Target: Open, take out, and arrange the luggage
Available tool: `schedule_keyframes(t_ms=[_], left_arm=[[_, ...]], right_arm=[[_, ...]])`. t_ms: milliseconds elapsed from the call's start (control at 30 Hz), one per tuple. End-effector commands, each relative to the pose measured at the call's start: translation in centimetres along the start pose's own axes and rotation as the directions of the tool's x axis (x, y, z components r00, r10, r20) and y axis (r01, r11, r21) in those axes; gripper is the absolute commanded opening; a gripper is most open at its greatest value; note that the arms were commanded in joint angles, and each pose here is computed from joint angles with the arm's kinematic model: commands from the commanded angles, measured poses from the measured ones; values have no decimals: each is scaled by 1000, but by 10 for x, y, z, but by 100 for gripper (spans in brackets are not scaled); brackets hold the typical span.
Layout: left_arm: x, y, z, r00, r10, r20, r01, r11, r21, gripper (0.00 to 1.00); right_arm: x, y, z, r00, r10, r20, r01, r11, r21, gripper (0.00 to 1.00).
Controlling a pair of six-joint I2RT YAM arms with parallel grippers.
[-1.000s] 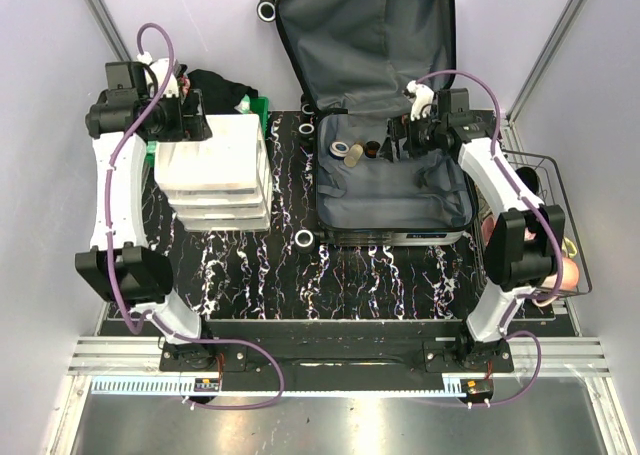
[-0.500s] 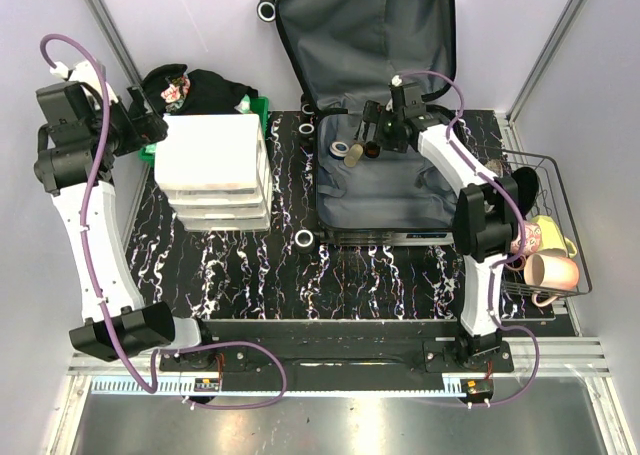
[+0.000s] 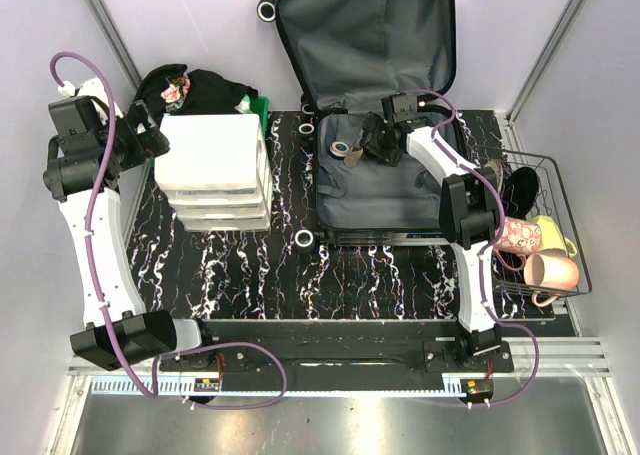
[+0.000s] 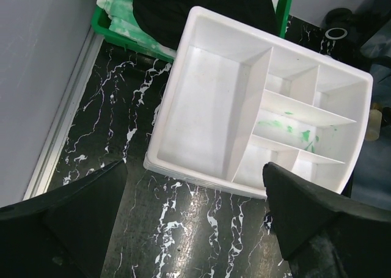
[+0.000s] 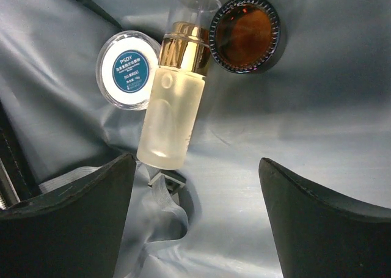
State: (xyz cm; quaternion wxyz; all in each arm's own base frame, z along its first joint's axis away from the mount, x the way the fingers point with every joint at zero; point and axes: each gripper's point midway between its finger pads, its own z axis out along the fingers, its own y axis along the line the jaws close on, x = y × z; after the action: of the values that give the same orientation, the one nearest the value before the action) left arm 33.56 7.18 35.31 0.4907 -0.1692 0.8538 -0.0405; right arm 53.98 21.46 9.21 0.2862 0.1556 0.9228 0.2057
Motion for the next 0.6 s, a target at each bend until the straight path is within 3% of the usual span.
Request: schedule_keyframes(t_ms=[0, 567], left_arm=[[-6, 8, -5, 999, 9, 52, -7, 999, -43, 99], [25, 19, 8, 1000, 11, -28, -13, 997, -76, 99]], right_arm=[[-10, 33, 0, 999, 41, 22, -39, 996, -78, 91], [3, 50, 51, 998, 63, -10, -64, 989, -132, 81]])
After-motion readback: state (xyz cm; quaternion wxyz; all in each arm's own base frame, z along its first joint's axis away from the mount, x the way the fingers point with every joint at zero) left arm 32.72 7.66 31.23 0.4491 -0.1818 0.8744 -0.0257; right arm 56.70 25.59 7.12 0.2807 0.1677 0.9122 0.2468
